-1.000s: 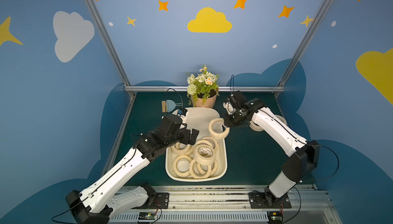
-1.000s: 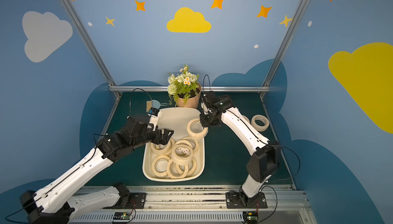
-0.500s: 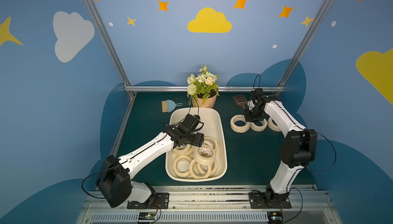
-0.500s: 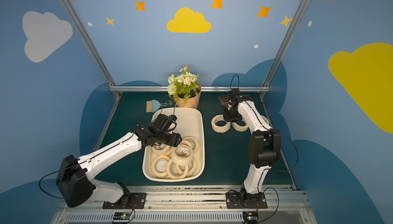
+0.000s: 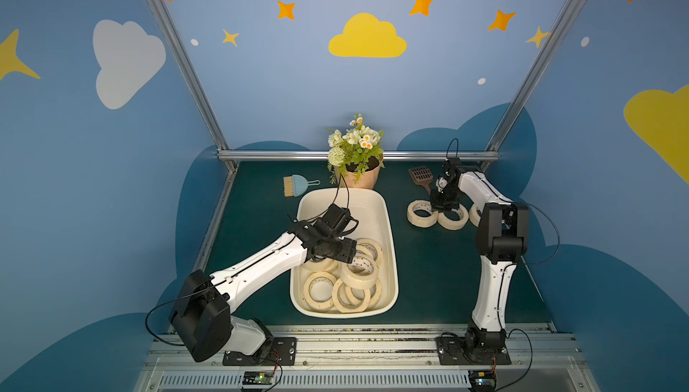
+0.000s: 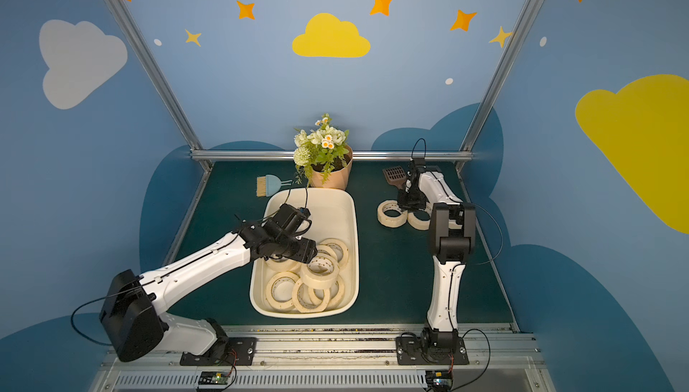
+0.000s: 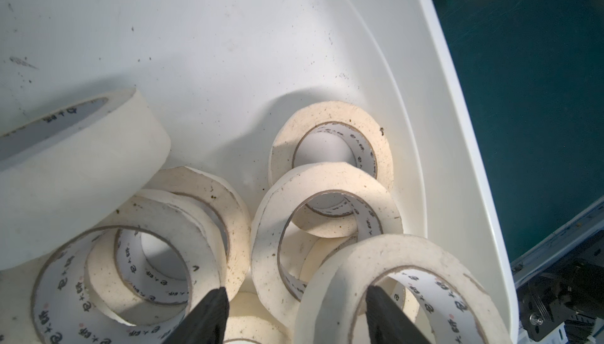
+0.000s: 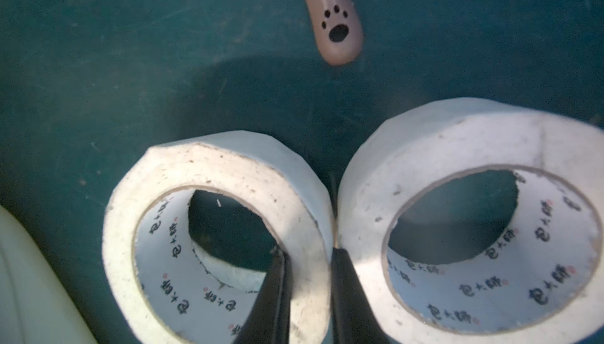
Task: Take out the art tape in the storage box
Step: Place the art tape at the center of the board, then pick up the art tape from the storage box.
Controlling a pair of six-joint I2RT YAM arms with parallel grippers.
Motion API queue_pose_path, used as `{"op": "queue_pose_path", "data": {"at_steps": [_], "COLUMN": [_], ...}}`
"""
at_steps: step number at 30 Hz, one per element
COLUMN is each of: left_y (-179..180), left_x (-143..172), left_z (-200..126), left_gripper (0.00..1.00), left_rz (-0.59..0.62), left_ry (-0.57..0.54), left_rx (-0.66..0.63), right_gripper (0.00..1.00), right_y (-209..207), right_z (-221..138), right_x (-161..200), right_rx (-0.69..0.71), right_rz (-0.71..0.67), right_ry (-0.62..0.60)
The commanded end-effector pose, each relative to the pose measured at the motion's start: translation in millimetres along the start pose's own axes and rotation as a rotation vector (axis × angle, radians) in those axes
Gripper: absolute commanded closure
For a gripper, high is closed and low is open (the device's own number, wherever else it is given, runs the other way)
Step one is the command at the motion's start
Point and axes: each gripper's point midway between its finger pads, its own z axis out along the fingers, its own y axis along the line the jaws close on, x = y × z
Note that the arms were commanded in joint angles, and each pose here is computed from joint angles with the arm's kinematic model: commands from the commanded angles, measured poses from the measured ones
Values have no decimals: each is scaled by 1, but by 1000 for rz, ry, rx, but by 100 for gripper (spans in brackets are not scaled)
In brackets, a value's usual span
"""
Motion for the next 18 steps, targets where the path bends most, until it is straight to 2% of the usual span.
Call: {"op": "queue_pose_path", "data": {"at_steps": [1,2,3,6,9,12,18], "left_y": [-2,-2,-3,-4,-5,-9,-17], "left_x": [7,7,9,10,12,16,31], "left_z": [-2,-1,0,2,3,3,-1], "left_gripper": [27,27,26,27,30,33,36], "left_rz": [-7,-7,-4,-6,-6,-4,-2], "left_ry": [19,23,30,39,47,62,97], "left_rx": [12,15,15,18,21,34,69], "right_gripper": [100,100,95,66,48,41,40], "right_y": [-9,-8,-9,-7,-1,7,42], "right_z": [9,10,9,-2,-26,-55,-97], "right_x": [-9,-8,-8,-8,-4,7,57], "right_rx": [36,38,38,30,24,18,2], "right_rz": [-8,-12,-13,-21,-42,-65,-168], "right_ry": [-18,-17,-19,-41,-78,-112,-96]}}
